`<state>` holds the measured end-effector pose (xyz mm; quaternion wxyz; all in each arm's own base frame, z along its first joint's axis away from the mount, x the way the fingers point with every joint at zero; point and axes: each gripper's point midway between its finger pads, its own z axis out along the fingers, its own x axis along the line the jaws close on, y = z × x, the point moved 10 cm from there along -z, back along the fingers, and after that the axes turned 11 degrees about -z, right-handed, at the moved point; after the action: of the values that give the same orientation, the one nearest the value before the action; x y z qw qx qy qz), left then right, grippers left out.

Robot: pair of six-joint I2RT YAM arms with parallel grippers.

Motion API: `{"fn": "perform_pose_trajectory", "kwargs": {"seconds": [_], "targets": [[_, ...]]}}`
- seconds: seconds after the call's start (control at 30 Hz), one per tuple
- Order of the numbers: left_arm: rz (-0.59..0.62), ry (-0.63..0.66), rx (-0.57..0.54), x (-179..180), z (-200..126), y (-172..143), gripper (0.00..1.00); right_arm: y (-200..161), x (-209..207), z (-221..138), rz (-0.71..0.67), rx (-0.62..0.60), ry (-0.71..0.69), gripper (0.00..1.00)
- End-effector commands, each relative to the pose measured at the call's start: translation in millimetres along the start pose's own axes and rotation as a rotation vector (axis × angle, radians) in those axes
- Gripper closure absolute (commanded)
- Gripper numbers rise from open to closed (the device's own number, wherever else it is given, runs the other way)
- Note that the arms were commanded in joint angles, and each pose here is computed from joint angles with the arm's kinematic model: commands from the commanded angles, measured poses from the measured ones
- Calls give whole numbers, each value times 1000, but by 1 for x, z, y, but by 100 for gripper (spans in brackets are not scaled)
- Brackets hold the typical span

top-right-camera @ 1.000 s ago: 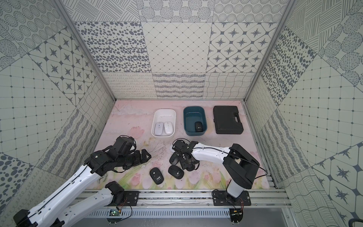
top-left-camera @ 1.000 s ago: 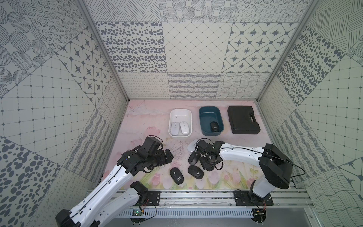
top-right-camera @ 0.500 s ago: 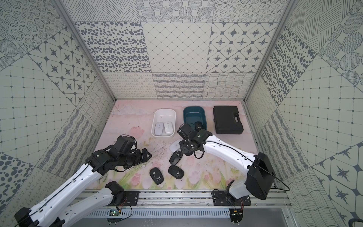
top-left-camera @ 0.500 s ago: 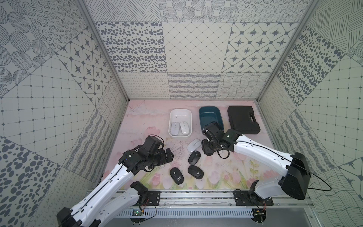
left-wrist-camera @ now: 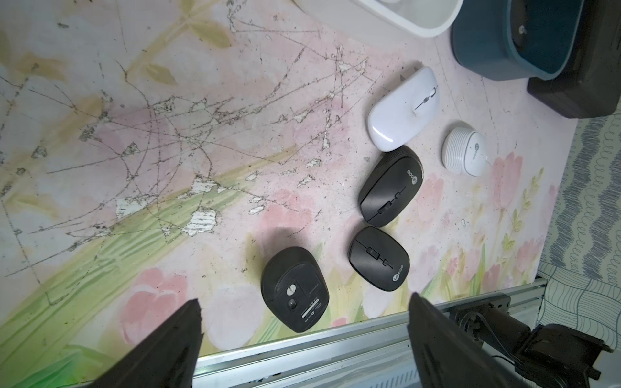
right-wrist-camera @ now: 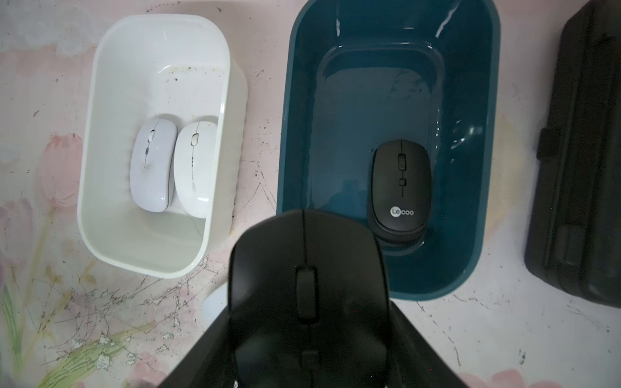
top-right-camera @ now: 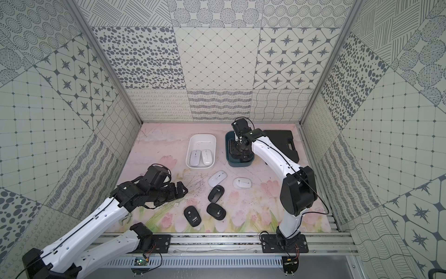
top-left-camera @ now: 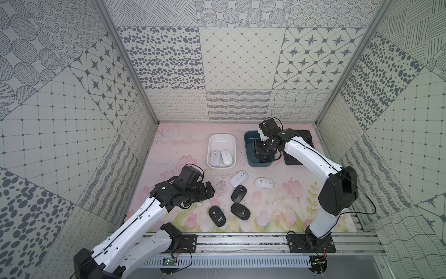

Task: Place the mice by color into the storage box
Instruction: Place the mouse in the storage box.

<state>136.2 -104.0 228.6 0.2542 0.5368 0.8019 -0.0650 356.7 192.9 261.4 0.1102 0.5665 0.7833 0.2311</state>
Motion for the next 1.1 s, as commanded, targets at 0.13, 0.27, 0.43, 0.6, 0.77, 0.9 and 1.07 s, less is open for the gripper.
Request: {"fn": "perform_pose_trajectory", "kwargs": {"seconds": [0.13,0.27,0.43,0.6,0.77,0.9,1.07], "targets": [[23,-1,-16,-1,3,2,1,26,-4,42,7,7,55,39],[19,1,-11,1,4,1,1,30,-8,68,33,43,53,39],[20,1,-11,2,3,0,1,30,-13,93,46,80,31,39],[21,2,-19,3,1,0,1,26,-19,107,51,102,-18,39],[21,4,-16,3,2,-1,1,20,-22,115,57,123,-46,39],[21,-1,-18,2,2,0,1,17,-23,113,61,116,-51,39],[20,-1,-15,2,3,0,1,14,-26,111,78,114,-52,38]]}}
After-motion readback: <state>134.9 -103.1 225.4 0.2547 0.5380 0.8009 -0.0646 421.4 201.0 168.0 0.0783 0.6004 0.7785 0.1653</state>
